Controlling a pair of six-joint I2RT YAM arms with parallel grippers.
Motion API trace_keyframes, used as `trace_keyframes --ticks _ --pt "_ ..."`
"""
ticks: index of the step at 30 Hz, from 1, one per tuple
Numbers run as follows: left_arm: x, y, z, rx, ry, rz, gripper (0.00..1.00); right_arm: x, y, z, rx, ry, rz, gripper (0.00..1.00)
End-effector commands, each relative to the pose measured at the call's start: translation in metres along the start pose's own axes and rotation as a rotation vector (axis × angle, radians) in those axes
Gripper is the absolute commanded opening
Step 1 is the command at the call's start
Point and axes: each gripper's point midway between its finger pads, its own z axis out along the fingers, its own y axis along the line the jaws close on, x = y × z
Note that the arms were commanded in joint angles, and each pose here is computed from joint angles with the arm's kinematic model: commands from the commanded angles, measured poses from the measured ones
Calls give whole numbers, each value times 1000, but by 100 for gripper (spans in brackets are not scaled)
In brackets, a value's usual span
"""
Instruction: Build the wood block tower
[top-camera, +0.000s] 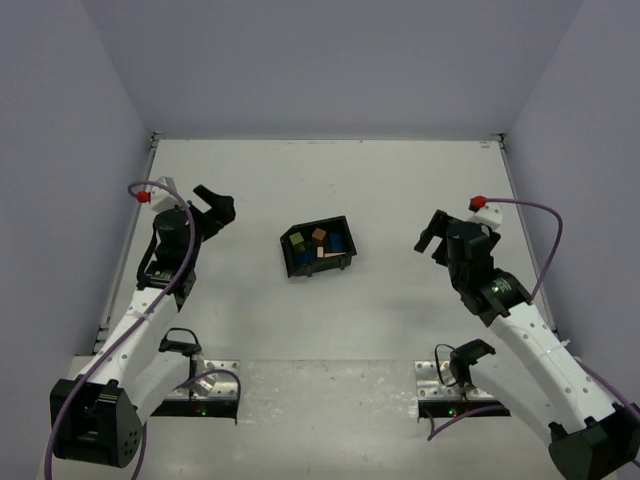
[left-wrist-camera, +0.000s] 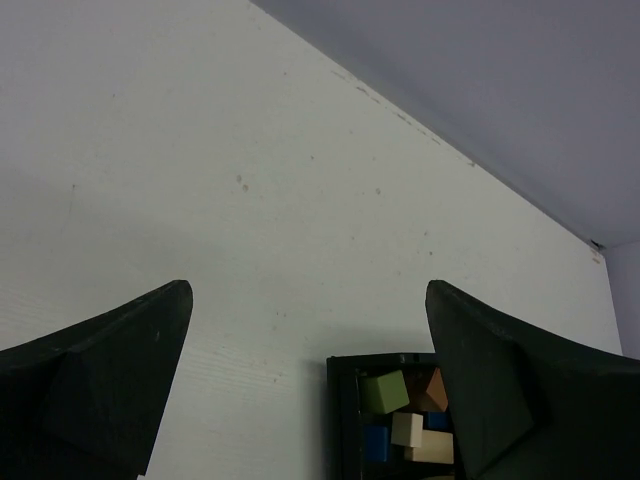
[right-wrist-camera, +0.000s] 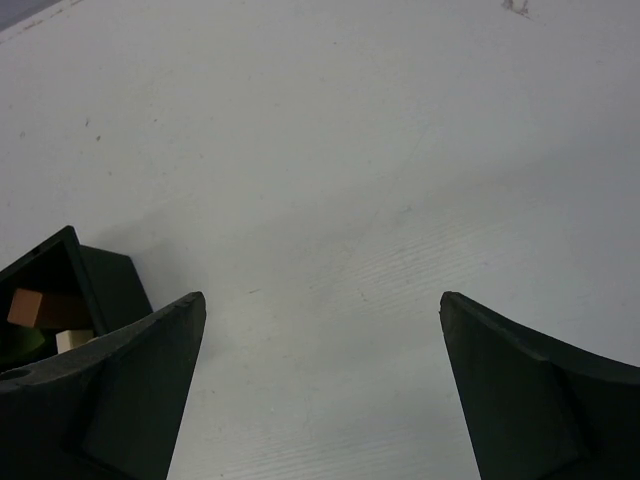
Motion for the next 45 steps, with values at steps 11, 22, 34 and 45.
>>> trace_keyframes --ticks 11,22,34,45 --pt "-15 -20 2 59 -12 -9 100 31 69 1 -398 137 -153 99" --pt "-7 -14 6 32 18 -12 100 83 130 16 -412 351 -49 99" --pt "-6 -14 1 43 23 -9 100 87 188 75 -385 299 -236 83" --pt "-9 -7 -1 8 -3 -16 100 127 192 101 -405 396 -414 43"
